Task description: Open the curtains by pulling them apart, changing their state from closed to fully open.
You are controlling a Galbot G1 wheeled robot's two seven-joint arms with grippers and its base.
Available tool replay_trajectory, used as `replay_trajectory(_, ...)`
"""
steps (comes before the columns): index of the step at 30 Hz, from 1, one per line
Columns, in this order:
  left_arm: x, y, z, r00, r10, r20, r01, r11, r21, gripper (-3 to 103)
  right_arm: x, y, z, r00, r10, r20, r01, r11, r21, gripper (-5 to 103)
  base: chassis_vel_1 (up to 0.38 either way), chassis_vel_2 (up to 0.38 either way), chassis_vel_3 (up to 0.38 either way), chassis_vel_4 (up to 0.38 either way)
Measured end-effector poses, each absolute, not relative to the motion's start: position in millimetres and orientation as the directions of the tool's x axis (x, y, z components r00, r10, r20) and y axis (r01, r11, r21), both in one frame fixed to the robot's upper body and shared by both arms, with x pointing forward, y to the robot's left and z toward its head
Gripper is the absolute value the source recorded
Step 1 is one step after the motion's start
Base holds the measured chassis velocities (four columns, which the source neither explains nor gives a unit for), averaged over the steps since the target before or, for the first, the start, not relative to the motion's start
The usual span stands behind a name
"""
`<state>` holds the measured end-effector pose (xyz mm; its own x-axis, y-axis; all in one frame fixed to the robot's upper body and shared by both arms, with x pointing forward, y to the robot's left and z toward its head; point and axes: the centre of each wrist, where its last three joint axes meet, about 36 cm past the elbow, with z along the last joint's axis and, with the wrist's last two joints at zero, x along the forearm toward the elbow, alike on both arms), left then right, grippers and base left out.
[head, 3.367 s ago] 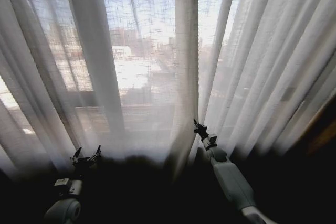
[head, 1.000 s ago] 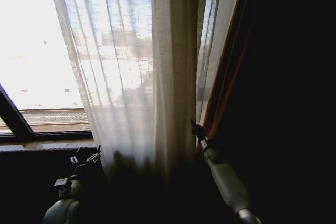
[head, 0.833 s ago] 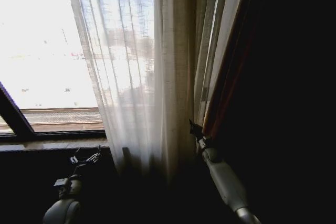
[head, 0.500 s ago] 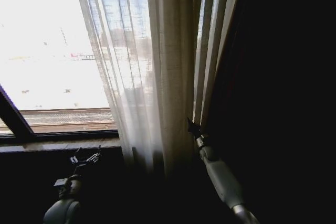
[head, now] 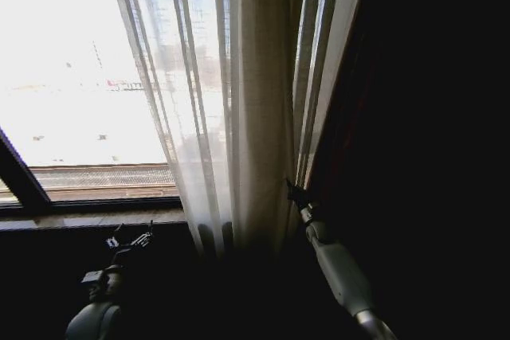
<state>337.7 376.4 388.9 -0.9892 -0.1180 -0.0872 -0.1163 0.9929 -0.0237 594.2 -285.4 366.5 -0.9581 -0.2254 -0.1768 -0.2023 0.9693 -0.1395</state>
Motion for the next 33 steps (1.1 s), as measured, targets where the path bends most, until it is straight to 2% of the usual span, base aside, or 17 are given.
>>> replay_trajectory(10, 337.7, 376.3, 388.8, -0.989, -0.117, -0.087, -0.116, 0.993, -0.024, 100, 594.0, -283.7, 366.5, -0.95, -0.221, -0.22, -0.198, 0.973, -0.122, 0, -0.115, -0.122, 0.125, 0.117)
replay_trajectory(15, 337.7, 376.4, 388.8, -0.989, -0.118, -0.087, -0.116, 0.993, -0.024, 100, 596.9, -284.8, 367.2, -0.953, -0.227, -0.2, -0.192, 0.965, -0.18, 0, 0.0, 0.0, 0.0, 0.0)
replay_trajectory(24, 337.7, 376.5, 388.8, -0.989, -0.118, -0.087, -0.117, 0.993, -0.024, 100, 617.7, -304.4, 361.5, -0.992, -0.012, -0.129, 0.017, 0.975, -0.223, 0, 0.014, 0.006, -0.006, -0.008)
replay_trajectory(26, 337.7, 376.5, 388.8, -0.989, -0.118, -0.087, -0.117, 0.993, -0.024, 100, 619.0, -307.6, 361.6, -0.992, -0.002, -0.127, 0.027, 0.974, -0.223, 0, 0.0, 0.0, 0.0, 0.0)
replay_trajectory(32, 337.7, 376.5, 388.8, -0.989, -0.118, -0.087, -0.117, 0.993, -0.024, 100, 614.0, -310.4, 367.0, -0.991, -0.037, -0.13, -0.009, 0.977, -0.212, -1, 0.0, 0.0, 0.0, 0.0)
replay_trajectory(33, 337.7, 376.5, 388.8, -0.989, -0.118, -0.087, -0.117, 0.993, -0.024, 100, 611.1, -309.2, 368.6, -0.99, -0.061, -0.126, -0.034, 0.978, -0.204, 4, 0.0, 0.0, 0.0, 0.0)
